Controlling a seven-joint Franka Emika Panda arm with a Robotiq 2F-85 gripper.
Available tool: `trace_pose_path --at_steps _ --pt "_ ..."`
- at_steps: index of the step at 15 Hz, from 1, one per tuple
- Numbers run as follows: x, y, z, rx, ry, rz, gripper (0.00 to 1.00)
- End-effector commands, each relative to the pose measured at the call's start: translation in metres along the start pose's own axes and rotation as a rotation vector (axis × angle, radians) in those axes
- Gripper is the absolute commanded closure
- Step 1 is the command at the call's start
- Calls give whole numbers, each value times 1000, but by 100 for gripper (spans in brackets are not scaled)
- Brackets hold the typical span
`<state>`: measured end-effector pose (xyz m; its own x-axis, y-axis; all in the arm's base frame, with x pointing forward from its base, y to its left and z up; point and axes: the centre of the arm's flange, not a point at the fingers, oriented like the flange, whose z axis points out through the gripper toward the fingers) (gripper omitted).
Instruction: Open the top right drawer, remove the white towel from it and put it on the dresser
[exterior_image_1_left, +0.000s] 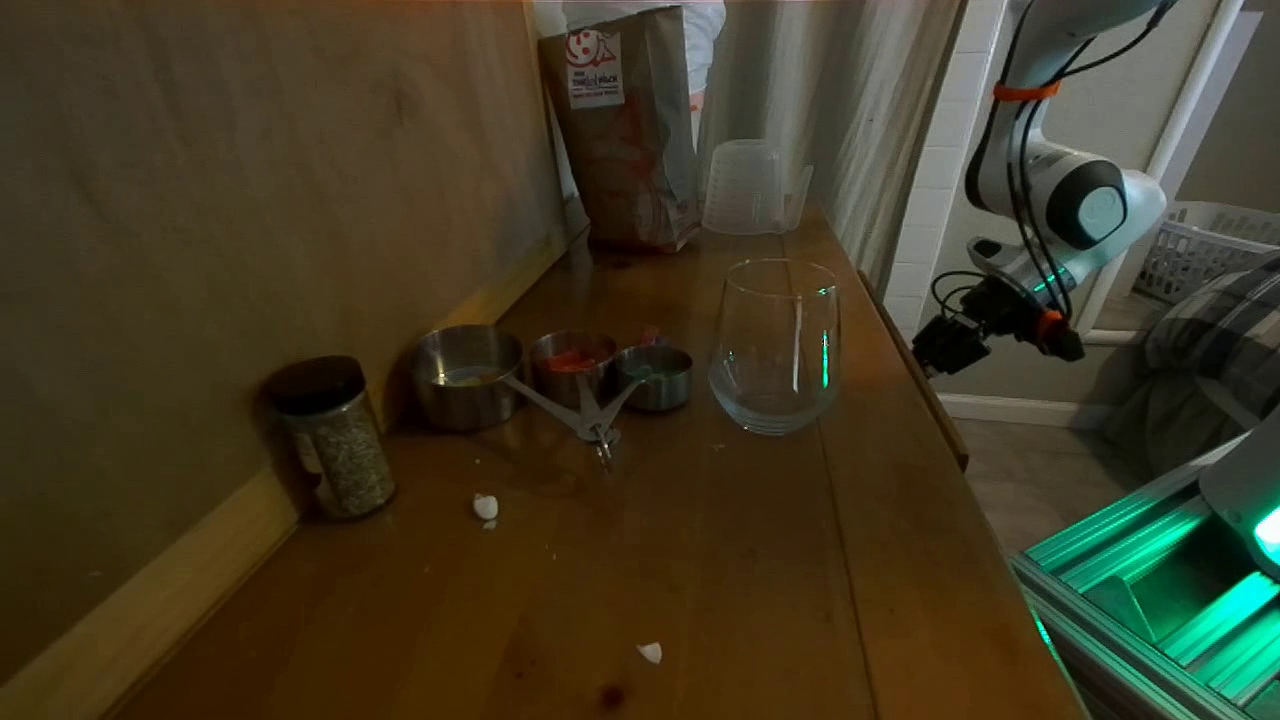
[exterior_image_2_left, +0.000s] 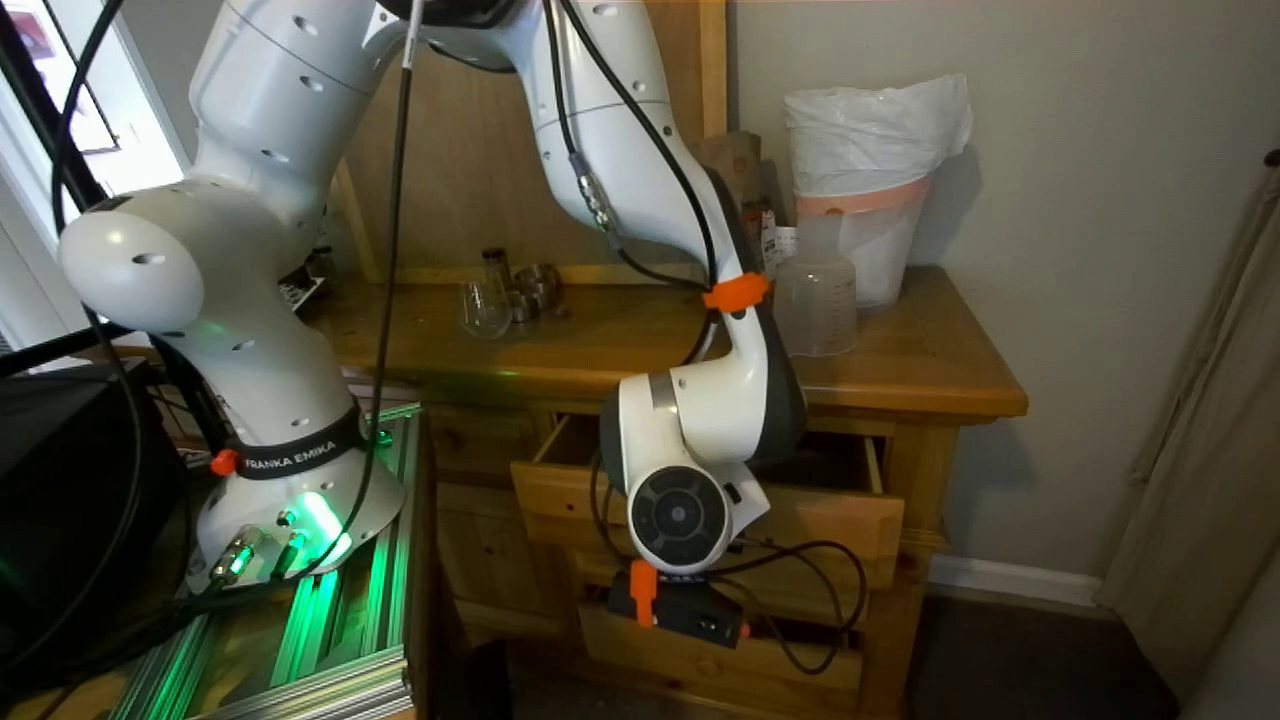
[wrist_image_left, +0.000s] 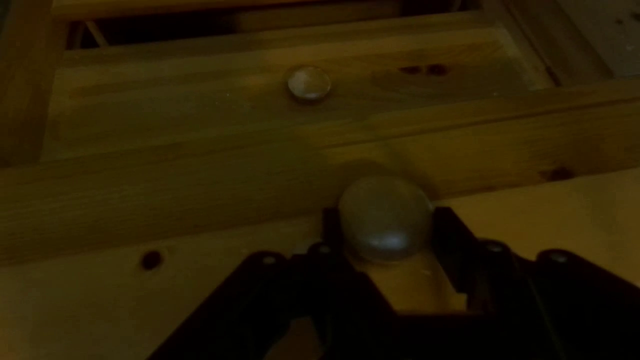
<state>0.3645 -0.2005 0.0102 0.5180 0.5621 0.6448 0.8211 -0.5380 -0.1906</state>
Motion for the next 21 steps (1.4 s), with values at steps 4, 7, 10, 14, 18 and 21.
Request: trace_pose_path --at_steps 4,7,10,14,18,21 --pt "-6 -1 -34 -64 -64 -9 76" --pt "-9 -2 -39 -71 -71 -6 76" --pt "-9 -2 -39 -71 -70 -7 76" --pt "-5 -1 -46 -80 -63 -11 19" --pt "9 1 -71 -139 -73 -26 0" --pt "31 -10 -81 -166 -87 -37 0"
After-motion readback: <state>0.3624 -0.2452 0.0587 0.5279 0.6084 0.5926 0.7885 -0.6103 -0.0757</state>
